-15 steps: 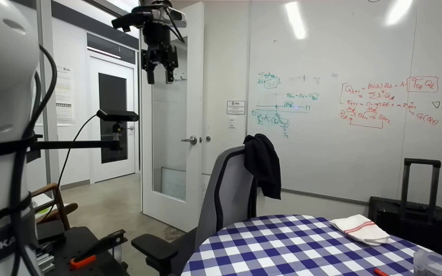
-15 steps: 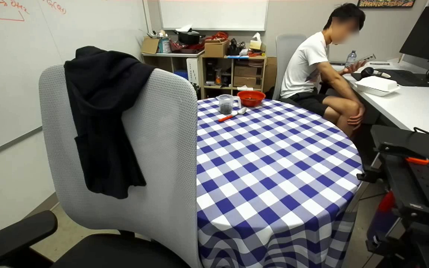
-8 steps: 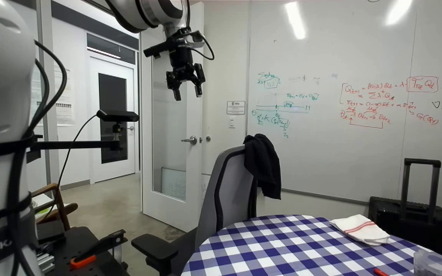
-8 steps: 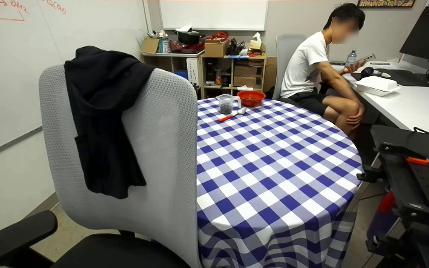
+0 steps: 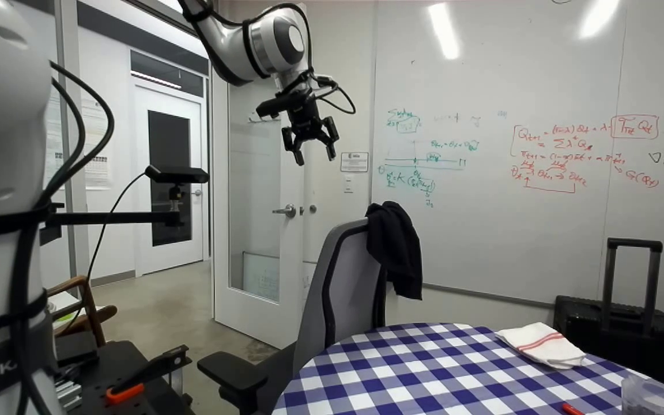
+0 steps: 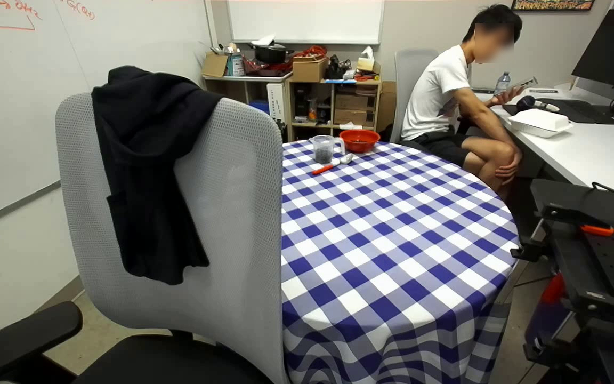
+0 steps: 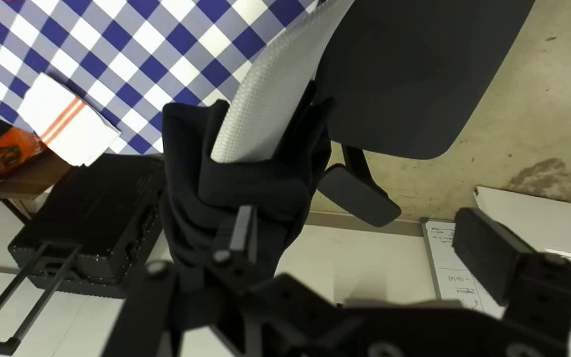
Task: Pick up the cloth and put it on the table
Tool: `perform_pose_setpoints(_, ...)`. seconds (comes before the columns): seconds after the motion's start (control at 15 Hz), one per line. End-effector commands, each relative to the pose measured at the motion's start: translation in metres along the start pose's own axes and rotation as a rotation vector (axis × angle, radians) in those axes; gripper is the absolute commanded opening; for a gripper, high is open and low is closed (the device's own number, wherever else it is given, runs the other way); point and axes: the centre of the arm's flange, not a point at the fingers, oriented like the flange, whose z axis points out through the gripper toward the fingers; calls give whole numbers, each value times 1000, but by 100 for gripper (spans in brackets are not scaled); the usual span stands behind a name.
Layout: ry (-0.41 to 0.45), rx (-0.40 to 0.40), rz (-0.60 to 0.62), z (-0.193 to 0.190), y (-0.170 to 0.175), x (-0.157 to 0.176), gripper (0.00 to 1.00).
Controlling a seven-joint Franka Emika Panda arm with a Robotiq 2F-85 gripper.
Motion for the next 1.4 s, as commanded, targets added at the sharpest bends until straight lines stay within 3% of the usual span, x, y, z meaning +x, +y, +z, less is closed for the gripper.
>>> perform_pose_setpoints(0.0, 69, -22, -68, 41, 10, 41, 100)
perform_pose_setpoints(0.33, 123, -121, -176, 95, 28, 74, 100)
perform_pose_setpoints(0.8, 88, -90, -274, 153, 20, 93, 100)
perform_pose_setpoints(1.33, 112, -164, -360, 188, 34, 122, 100)
